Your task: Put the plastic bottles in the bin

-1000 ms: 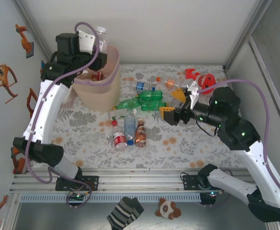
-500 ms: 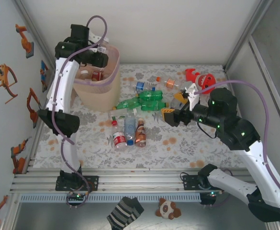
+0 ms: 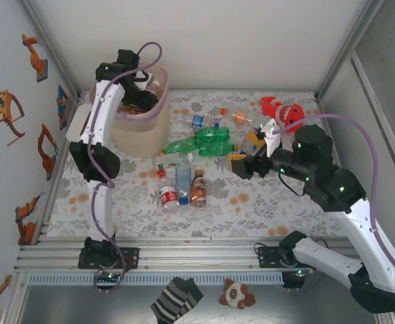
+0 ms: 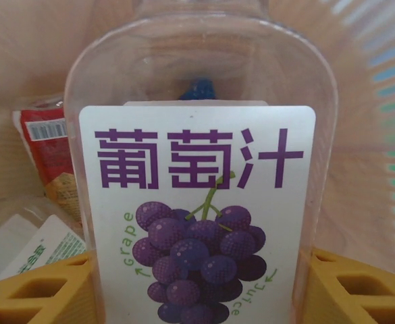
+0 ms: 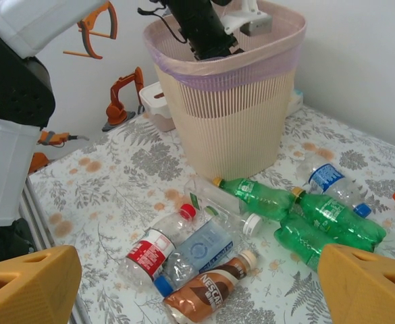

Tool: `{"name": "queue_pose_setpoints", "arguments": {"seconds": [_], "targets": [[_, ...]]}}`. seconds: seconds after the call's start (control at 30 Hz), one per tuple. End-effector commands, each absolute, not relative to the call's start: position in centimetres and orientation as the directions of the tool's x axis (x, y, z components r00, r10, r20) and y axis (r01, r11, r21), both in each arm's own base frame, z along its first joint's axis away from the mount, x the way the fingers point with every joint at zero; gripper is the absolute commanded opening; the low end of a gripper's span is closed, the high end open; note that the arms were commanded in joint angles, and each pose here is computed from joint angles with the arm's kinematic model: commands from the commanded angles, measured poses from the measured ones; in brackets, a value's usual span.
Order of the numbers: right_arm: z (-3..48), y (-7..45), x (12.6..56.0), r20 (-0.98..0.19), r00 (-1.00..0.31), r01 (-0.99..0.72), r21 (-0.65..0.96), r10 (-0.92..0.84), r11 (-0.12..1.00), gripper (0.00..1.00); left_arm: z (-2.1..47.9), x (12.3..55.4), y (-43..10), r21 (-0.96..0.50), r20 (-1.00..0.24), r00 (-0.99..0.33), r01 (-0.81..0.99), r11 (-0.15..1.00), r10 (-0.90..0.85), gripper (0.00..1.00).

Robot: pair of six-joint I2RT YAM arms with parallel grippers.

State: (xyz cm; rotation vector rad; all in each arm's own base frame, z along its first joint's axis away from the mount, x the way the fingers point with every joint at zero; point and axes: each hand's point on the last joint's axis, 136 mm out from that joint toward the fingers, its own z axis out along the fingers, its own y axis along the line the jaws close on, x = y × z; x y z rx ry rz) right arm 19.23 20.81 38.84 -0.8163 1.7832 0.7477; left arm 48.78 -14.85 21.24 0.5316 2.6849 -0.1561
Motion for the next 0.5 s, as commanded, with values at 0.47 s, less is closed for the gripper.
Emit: {"name": "queue_pose_setpoints", "arguments": {"seconds": [0.47], "targets": [[38.3, 20.5, 19.0, -0.942, -0.262, -0.806, 0.095, -0.209, 0.585, 0.89, 13.0, 47.9, -14.4, -0.067, -0.212, -0.924, 0.340, 0.938, 0.320, 0.54]]}}
